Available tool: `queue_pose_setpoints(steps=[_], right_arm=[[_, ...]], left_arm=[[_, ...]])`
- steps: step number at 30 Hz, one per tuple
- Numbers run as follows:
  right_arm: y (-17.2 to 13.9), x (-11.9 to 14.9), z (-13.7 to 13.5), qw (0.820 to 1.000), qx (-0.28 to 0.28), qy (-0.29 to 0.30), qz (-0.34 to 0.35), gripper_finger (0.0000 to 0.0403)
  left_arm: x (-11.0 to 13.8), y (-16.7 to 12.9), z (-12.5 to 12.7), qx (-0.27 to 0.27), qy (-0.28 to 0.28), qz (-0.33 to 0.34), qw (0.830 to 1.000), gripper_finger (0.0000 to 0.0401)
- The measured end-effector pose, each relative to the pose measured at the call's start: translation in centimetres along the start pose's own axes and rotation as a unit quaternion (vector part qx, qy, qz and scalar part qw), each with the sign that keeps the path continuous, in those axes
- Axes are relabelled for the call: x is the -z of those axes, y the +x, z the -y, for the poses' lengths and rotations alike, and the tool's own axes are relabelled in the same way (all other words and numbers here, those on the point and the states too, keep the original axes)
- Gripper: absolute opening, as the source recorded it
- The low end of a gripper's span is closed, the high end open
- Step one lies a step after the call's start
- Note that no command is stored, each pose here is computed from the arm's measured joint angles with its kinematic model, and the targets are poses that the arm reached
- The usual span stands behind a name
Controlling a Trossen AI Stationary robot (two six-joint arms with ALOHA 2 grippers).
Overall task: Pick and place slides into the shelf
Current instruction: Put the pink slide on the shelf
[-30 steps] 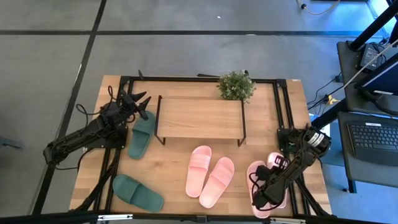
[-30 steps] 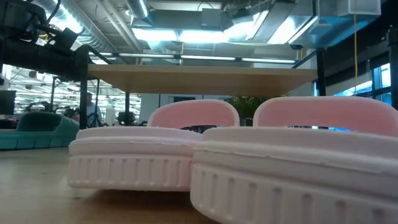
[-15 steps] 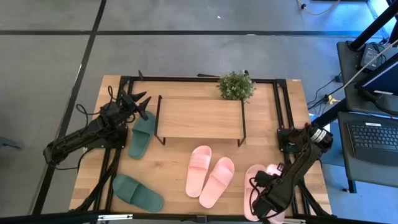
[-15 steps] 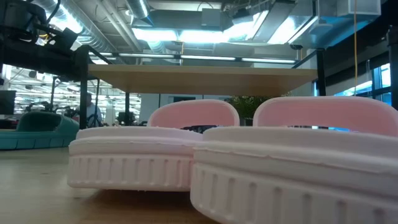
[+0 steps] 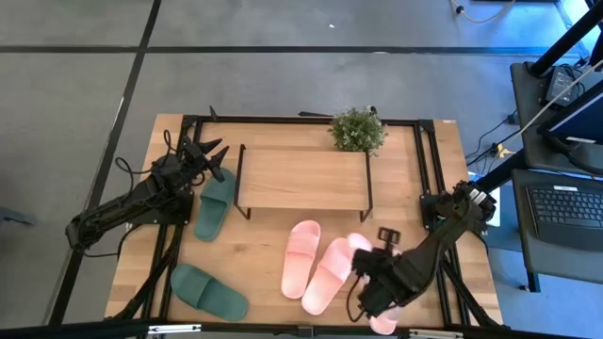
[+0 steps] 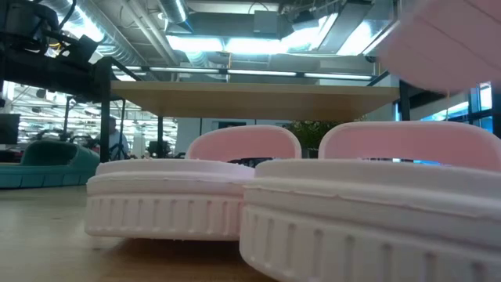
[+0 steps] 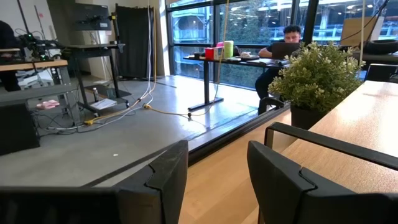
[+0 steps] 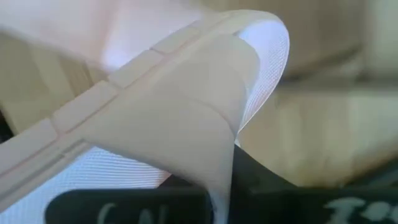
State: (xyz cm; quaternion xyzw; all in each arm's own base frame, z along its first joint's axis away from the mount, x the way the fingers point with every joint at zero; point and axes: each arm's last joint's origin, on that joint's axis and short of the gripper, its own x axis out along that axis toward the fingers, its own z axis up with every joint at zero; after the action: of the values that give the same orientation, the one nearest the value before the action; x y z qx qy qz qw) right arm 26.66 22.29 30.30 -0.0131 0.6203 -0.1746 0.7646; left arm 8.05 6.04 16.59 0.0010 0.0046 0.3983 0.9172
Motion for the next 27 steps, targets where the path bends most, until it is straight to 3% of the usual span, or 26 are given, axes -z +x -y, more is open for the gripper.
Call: queue_pose_setpoints(steps=[5,9,20,27], right_arm=[[-3.2,-4.5,3.3,0.994,0.005,0.0,0.109,0.0011],[-4.8,-8.0,7.4,0.989,0.008,0.028,0.146,0.0011],[-4.2,-13.7,19.2,0.985,0.067,0.053,0.15,0.0011],[-3.0,-14.8,23.3,0.984,0.123,0.024,0.127,0.0011]], left_arm=[[0.0,0.0,0.0,0.0,0.0,0.0,1.0,0.0159],[0.0,0.0,0.0,0.0,0.0,0.0,1.0,0.0159],[0.0,0.0,0.0,0.0,0.0,0.0,1.0,0.0159],[0.0,0.0,0.0,0.0,0.0,0.0,1.0,0.0159]])
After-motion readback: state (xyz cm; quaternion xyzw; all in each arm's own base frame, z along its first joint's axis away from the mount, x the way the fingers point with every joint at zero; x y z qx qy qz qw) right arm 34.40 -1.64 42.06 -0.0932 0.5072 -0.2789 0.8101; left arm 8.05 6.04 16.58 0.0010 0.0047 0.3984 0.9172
